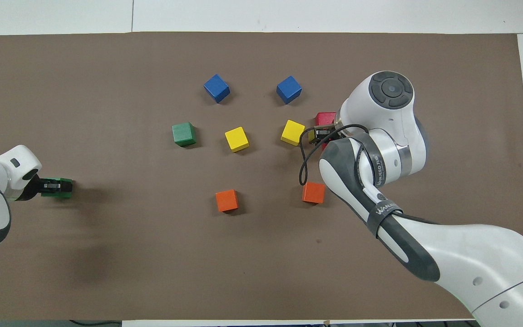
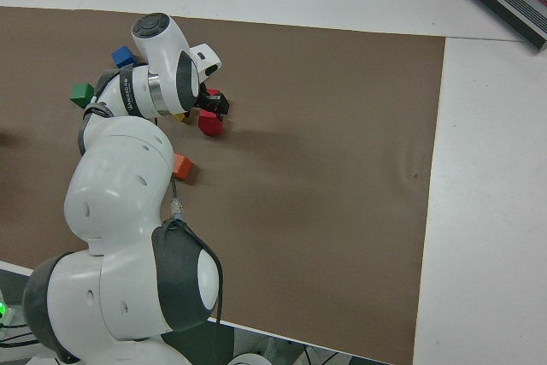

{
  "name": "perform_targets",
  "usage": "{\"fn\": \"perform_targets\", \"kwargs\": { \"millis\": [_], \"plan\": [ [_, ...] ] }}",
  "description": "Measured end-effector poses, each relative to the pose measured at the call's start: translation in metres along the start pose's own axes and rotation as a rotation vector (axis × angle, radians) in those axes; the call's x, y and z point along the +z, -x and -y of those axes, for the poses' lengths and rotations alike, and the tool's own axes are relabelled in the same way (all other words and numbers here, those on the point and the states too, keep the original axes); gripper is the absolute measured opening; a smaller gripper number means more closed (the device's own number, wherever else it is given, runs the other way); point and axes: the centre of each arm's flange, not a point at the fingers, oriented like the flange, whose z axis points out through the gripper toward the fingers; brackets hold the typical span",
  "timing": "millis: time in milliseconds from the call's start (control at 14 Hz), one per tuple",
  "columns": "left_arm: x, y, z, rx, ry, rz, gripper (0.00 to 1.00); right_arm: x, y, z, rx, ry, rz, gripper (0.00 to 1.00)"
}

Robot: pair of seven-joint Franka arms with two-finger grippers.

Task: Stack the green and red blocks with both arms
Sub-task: 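Lower the green block with the left gripper while the right gripper grasps red, then open the left gripper on the green block while the right gripper lifts red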

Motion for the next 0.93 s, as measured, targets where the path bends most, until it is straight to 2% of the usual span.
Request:
{"fn": "perform_targets", "kwargs": {
  "millis": [143, 430, 502, 645, 717, 788, 931],
  "plan": [
    [0.003, 0.002, 0.0, -0.001, -0.004, -0.01, 0.55, 0.007, -0.001, -0.001, -0.002, 0.003, 0.0, 0.9],
    [0.007, 0.004, 0.0, -0.002, -0.009, -0.025, 0.55, 0.019, 0.0, -0.005, 0.002, 0.011, 0.012, 0.9],
    [0.007, 0.004, 0.0, -0.002, -0.009, -0.025, 0.55, 0.019, 0.0, -0.007, 0.004, 0.012, 0.013, 0.84],
    [0.007, 0.004, -0.001, 0.003, -0.01, -0.025, 0.56, 0.019, -0.001, -0.009, 0.007, 0.013, 0.012, 0.59],
    [0.007, 0.004, -0.001, 0.013, -0.01, -0.026, 0.56, 0.016, -0.001, -0.01, 0.009, 0.014, 0.013, 0.55],
    [0.007, 0.004, -0.001, 0.022, -0.01, -0.026, 0.58, 0.008, -0.002, -0.013, 0.013, 0.019, 0.016, 0.55],
    [0.004, 0.002, 0.0, 0.033, -0.012, -0.032, 0.79, -0.035, -0.011, -0.03, 0.024, 0.045, 0.018, 0.55]
  ]
}}
